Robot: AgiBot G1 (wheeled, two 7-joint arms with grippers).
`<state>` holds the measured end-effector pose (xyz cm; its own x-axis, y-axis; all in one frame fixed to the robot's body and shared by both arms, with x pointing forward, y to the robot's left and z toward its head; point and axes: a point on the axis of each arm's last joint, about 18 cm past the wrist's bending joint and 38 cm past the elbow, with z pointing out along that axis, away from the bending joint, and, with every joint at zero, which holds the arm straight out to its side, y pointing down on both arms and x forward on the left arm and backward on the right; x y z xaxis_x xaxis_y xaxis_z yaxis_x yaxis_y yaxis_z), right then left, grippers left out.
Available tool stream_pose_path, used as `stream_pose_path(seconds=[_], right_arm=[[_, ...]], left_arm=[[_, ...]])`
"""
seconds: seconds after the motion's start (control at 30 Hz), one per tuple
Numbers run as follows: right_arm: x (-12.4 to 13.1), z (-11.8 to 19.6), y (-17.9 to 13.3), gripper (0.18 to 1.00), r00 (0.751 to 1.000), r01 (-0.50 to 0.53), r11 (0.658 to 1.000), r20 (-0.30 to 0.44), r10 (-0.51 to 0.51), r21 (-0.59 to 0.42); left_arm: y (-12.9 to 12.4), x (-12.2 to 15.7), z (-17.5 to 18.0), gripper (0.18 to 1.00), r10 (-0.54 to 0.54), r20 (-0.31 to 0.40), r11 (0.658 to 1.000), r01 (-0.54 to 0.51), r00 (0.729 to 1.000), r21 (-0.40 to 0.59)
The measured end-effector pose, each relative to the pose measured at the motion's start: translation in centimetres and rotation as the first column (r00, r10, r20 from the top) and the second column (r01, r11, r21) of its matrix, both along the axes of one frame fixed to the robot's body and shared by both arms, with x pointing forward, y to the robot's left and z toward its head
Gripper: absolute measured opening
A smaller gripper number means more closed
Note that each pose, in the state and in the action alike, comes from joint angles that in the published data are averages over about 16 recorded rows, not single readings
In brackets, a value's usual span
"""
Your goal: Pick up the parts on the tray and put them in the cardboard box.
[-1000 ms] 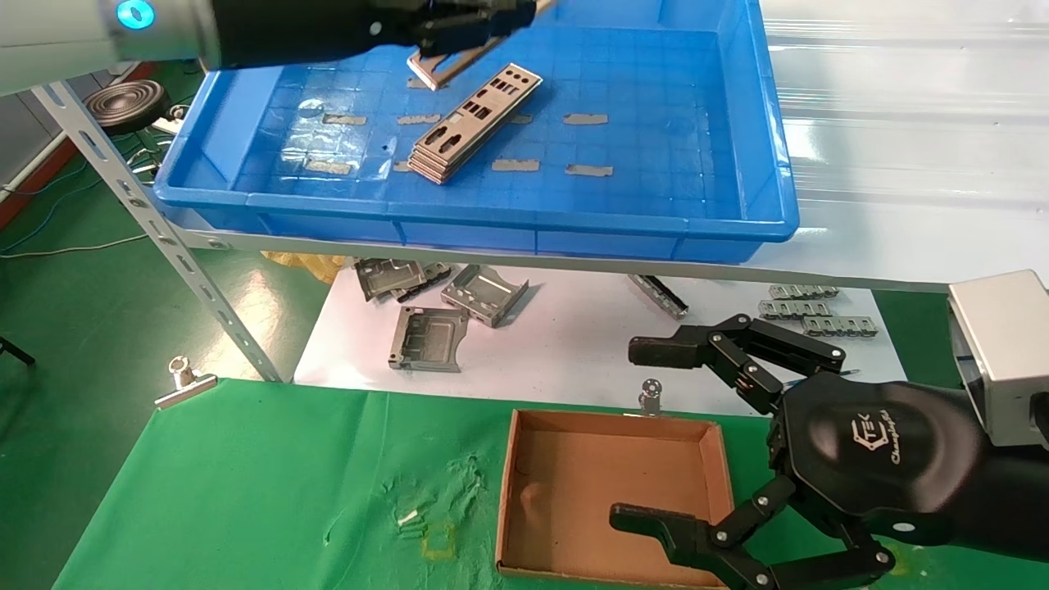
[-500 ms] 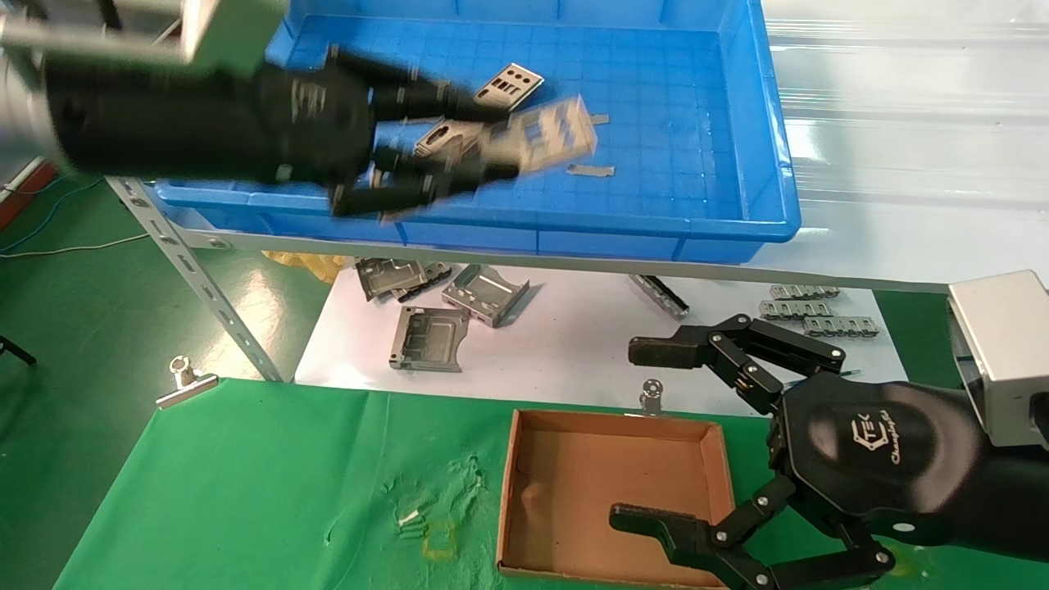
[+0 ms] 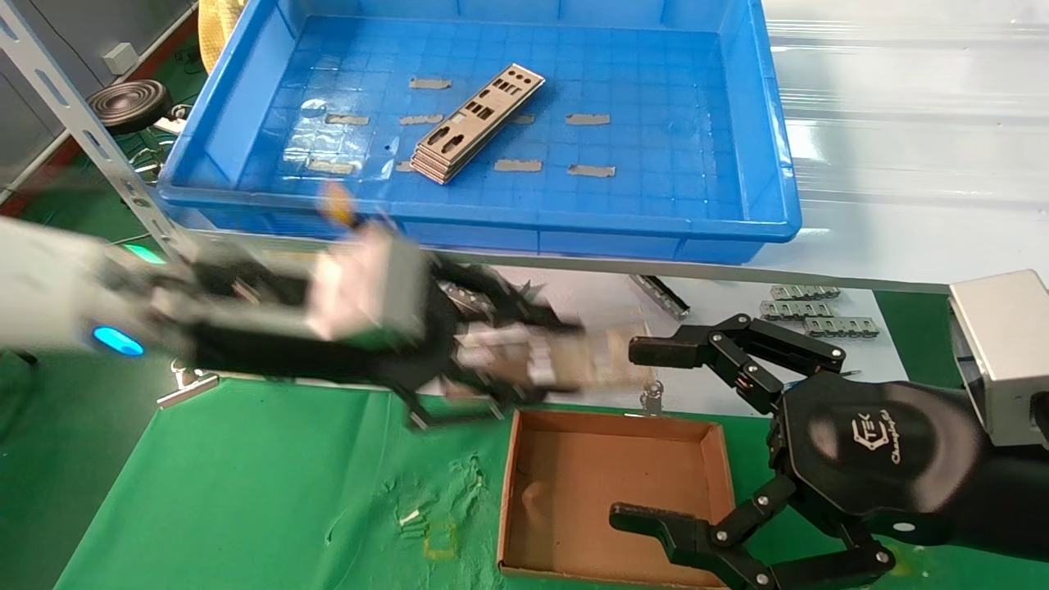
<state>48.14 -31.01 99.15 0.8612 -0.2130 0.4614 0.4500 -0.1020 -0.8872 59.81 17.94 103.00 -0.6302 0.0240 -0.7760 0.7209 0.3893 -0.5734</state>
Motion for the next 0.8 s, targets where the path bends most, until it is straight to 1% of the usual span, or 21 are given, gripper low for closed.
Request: stream_pose_path(seconds=[0.23, 0.4, 0.6, 0.8], right_arm=[[0.0, 0.0, 0.0, 1.001, 1.000, 0.000, 1.000, 0.000, 0.000, 0.000], [0.0, 0.0, 0.0, 1.001, 1.000, 0.000, 1.000, 0.000, 0.000, 0.000], [0.0, 0.0, 0.0, 1.001, 1.000, 0.000, 1.000, 0.000, 0.000, 0.000], [0.0, 0.0, 0.0, 1.001, 1.000, 0.000, 1.000, 0.000, 0.000, 0.000]], left_arm=[[-4.2, 2.6, -6.5, 0.437, 0.023, 0.043, 0.999, -0.025, 0.999, 0.042], [-6.6, 4.2, -10.3, 0.436, 0.041, 0.080, 0.996, -0.047, 0.996, 0.072], [-8.4, 5.9, -13.2, 0.436, 0.060, 0.110, 0.992, -0.072, 0.992, 0.109], [-9.2, 7.1, -14.9, 0.436, 0.070, 0.131, 0.986, -0.088, 0.989, 0.141]])
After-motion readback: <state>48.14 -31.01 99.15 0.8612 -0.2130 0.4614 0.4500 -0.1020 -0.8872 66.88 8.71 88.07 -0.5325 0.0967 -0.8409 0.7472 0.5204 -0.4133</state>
